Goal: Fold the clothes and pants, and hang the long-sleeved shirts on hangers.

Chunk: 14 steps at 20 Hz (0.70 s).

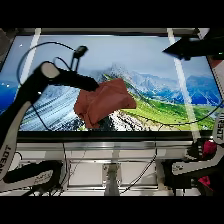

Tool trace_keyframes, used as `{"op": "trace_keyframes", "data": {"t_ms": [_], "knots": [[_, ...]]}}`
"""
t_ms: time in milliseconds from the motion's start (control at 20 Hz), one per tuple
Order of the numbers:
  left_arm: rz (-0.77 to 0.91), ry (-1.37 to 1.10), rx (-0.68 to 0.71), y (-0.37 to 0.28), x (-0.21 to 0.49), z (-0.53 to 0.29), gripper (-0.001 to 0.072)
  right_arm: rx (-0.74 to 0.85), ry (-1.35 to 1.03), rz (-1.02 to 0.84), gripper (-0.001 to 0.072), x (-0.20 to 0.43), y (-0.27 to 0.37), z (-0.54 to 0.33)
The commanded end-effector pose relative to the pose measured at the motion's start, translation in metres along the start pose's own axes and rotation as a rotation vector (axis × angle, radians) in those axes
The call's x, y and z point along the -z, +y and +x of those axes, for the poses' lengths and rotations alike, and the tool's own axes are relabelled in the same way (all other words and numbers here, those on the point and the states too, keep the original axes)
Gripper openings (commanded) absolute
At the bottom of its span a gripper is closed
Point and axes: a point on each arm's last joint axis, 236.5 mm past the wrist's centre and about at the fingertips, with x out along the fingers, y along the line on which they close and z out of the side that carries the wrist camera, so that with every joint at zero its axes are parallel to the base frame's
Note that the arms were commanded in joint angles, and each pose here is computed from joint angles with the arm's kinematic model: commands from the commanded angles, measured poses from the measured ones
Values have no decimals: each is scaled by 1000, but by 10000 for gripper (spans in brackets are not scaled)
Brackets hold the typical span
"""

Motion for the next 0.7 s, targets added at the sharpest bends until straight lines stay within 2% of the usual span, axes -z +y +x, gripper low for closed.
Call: {"op": "trace_keyframes", "data": {"t_ms": [0, 100, 200, 250, 300, 350, 400, 550, 650], "knots": [[-138, -67, -148, 78, -3, -57, 6, 168, 210, 164, 8, 61, -10, 93], [-225, -77, -163, 98, 2, -73, 6, 273, 218, 209, 8, 79, -2, 144], [-246, -61, -165, 104, 9, -78, 6, 339, 215, 167, 10, 100, 12, 192], [-247, -52, -160, 103, 11, -78, 6, 362, 240, 146, 51, 115, 18, 208], [-246, -46, -156, 101, 12, -78, 6, 384, 278, 129, 273, 134, 22, 223], [-241, -41, -150, 98, 12, -76, 6, 410, 296, 142, 528, 148, 24, 235], [-237, -36, -145, 95, 12, -74, 6, 430, 291, 184, 566, 158, 26, 248], [-228, -23, -130, 88, 14, -71, 7, 449, 213, 358, 566, 164, 27, 278], [-227, -10, -122, 85, 16, -70, 7, 408, 165, 365, 566, 160, 38, 292]]}}
